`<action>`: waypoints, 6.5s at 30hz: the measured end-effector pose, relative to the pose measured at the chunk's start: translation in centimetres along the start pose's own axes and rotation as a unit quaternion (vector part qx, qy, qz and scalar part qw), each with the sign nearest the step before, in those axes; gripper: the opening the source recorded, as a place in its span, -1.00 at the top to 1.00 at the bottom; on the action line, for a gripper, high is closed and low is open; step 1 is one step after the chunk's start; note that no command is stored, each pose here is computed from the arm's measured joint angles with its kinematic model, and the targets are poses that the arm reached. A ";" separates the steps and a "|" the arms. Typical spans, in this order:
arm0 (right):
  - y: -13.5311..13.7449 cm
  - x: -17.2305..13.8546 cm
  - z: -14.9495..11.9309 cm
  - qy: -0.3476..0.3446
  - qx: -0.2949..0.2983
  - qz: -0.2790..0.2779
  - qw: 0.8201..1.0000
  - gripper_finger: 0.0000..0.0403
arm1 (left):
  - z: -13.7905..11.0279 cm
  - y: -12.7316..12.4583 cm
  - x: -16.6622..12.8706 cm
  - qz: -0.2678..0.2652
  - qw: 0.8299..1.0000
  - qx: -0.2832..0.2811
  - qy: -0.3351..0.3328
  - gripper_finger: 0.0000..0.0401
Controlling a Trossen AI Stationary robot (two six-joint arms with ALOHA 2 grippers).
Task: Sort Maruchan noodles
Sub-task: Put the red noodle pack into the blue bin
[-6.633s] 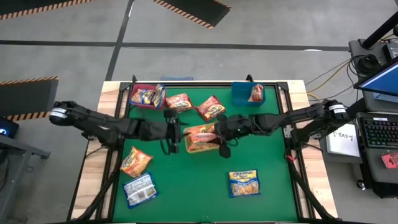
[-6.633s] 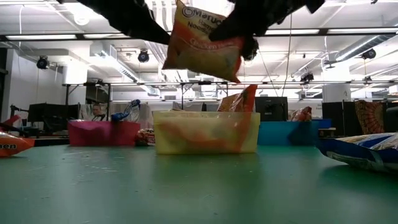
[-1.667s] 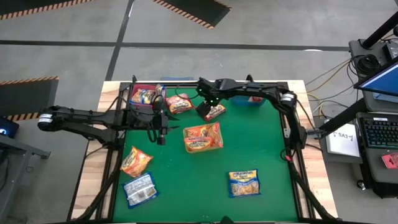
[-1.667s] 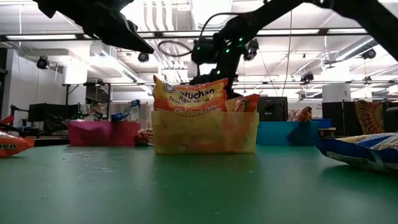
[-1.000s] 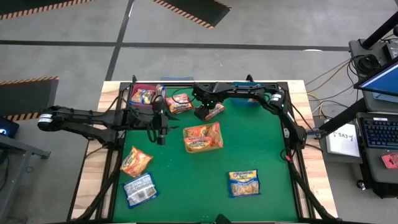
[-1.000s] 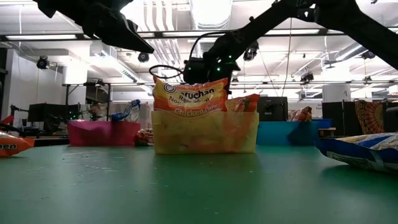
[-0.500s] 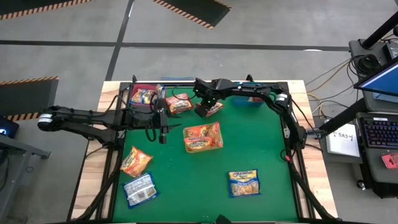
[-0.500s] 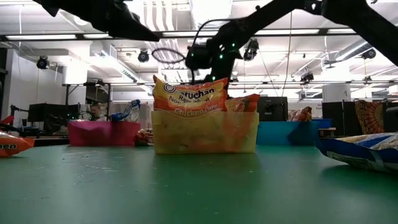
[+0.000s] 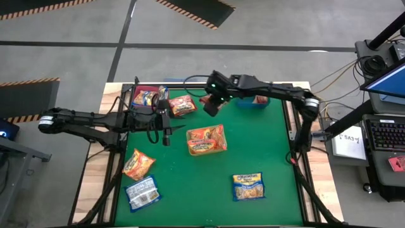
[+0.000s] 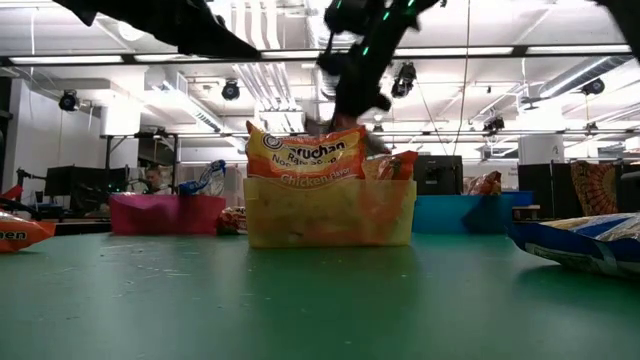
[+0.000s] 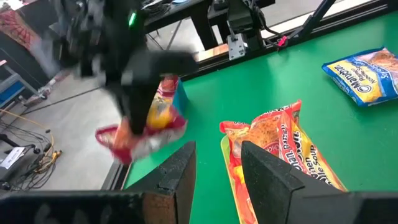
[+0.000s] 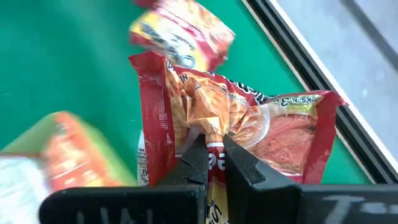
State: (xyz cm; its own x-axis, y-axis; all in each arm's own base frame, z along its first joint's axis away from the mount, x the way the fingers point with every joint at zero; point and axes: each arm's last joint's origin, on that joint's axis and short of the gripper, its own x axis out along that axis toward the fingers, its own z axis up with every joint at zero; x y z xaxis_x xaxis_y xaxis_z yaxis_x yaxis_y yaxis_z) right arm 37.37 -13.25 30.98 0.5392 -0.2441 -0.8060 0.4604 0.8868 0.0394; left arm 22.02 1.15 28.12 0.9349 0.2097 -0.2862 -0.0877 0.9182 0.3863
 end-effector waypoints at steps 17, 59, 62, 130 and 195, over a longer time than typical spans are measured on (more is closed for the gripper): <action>5.2 -5.4 -9.9 -0.335 -0.045 -0.003 0.941 0.94 | 1.2 0.5 -0.1 0.018 0.996 -0.056 -0.063 0.44; 6.0 -5.2 -14.2 -0.449 0.041 -0.051 0.891 0.94 | -0.2 0.5 6.2 0.043 0.993 -0.054 -0.095 -0.22; 6.0 -5.2 -14.2 -0.449 0.039 -0.053 0.891 0.94 | 0.0 0.3 7.0 0.033 0.991 -0.060 -0.116 -0.19; 4.8 -11.7 -16.4 -0.383 0.004 0.245 0.891 -0.32 | 0.7 0.4 8.3 -0.150 0.954 -0.037 -0.258 0.99; 9.3 -4.3 -12.3 -0.406 -0.117 0.247 0.872 0.41 | 0.6 0.7 6.8 -0.115 0.950 -0.064 -0.284 0.99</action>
State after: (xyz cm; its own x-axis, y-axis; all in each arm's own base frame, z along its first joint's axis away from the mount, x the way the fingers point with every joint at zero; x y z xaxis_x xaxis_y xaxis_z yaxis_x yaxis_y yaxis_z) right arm 30.69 0.89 27.51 0.9963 0.0773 -0.0379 -0.0747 0.9950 0.0665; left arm 28.47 3.03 26.97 0.9659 -0.1838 0.1823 0.1350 0.9585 0.2511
